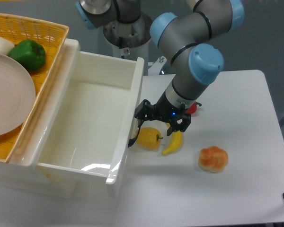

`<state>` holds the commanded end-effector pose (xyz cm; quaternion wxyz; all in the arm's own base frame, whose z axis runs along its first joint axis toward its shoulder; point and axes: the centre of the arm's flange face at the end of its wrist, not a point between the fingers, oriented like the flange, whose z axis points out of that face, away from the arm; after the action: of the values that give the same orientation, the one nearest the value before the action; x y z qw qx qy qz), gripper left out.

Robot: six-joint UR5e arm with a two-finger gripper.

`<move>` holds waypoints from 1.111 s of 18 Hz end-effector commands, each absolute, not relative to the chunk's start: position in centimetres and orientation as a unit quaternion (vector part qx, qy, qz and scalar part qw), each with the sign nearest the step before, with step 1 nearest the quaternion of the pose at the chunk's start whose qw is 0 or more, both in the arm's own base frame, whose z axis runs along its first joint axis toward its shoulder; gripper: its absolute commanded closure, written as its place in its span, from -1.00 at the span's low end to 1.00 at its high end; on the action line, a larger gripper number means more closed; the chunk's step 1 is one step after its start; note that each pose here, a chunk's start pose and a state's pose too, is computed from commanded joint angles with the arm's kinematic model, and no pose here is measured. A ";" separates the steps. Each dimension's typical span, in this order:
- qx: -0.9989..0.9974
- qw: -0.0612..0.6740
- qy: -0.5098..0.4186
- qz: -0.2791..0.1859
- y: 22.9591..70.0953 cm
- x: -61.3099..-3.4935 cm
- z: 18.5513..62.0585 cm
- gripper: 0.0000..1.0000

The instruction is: Slide the top white drawer open

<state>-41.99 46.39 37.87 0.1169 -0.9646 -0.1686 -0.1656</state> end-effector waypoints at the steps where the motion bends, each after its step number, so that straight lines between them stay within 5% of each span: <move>1: -0.964 0.123 -0.170 -0.166 46.3 -42.2 38.2 -1.00; 8: -0.976 0.153 -0.104 -0.111 44.3 -44.3 40.2 -1.00; 14: -0.984 0.124 -0.102 -0.080 41.2 -47.0 39.6 -1.00; 20: -0.992 0.070 -0.101 0.000 40.2 -49.6 38.3 -1.00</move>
<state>-49.65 40.16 38.28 0.0695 -0.9925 -0.1009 0.0001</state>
